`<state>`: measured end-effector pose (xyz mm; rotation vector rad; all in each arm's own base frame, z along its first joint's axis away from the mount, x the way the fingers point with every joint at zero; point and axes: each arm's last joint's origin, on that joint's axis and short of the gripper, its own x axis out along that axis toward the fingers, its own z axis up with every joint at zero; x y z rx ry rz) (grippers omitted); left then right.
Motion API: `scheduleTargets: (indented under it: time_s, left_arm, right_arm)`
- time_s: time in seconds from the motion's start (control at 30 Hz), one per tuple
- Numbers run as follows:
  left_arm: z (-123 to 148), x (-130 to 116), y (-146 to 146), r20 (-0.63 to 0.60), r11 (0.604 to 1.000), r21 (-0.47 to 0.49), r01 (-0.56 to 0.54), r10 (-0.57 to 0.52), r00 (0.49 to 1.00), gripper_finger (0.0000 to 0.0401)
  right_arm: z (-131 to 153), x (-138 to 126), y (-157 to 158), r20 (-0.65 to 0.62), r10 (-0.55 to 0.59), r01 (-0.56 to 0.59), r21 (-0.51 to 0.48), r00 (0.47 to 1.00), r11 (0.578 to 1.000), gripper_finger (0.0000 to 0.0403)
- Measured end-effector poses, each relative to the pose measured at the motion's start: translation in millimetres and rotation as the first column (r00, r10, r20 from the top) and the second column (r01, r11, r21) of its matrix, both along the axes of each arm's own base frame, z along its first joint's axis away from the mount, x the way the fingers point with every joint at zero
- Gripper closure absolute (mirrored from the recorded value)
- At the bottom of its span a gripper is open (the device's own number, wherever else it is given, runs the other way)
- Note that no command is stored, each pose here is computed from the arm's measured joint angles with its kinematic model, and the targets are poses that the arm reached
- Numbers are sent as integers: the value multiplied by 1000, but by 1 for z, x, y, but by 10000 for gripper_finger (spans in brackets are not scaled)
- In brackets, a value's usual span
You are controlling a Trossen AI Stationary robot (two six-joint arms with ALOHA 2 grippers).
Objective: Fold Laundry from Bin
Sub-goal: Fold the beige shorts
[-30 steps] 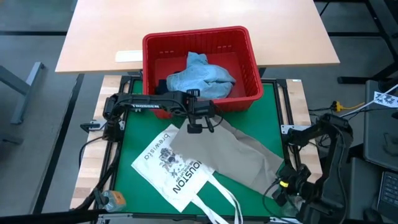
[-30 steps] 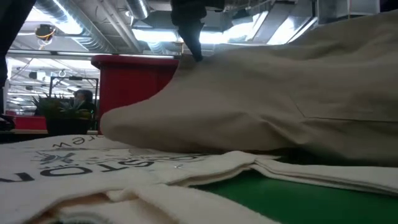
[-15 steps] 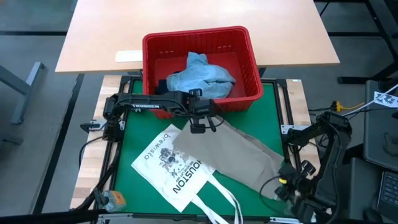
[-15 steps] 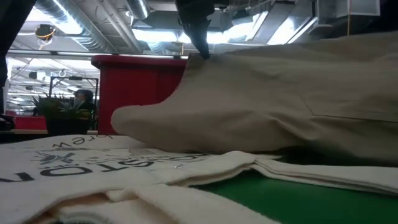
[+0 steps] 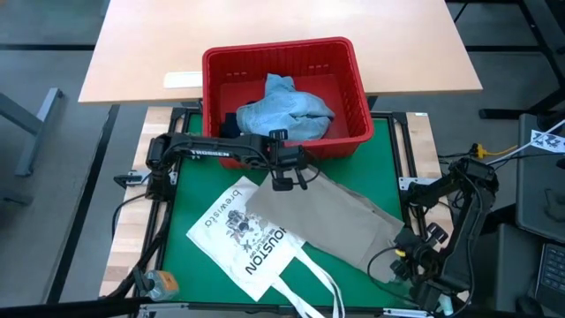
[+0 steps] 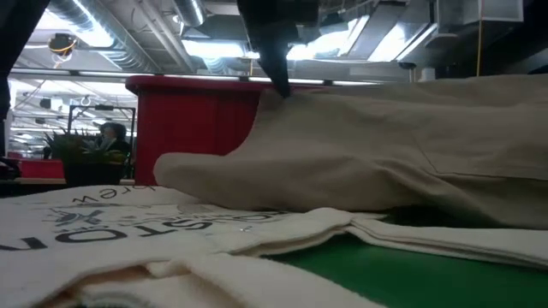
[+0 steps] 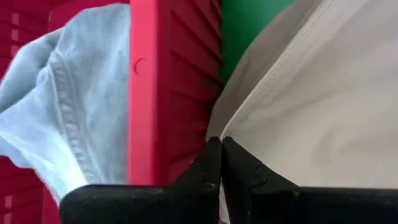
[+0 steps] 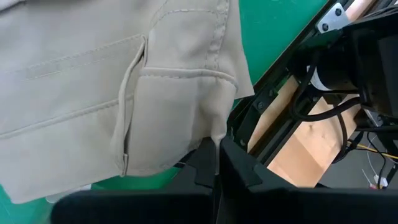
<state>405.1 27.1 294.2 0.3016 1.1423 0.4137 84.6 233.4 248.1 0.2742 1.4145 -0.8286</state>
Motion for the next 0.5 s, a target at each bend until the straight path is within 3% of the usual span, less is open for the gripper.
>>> scheduleTargets:
  time_s: [0.5]
  left_arm:
    - [-13, 2, 5, 19, 999, 38, -28, 27, 999, 401]
  right_arm:
    - [3, 1, -3, 39, 62, -62, -5, 997, 998, 397]
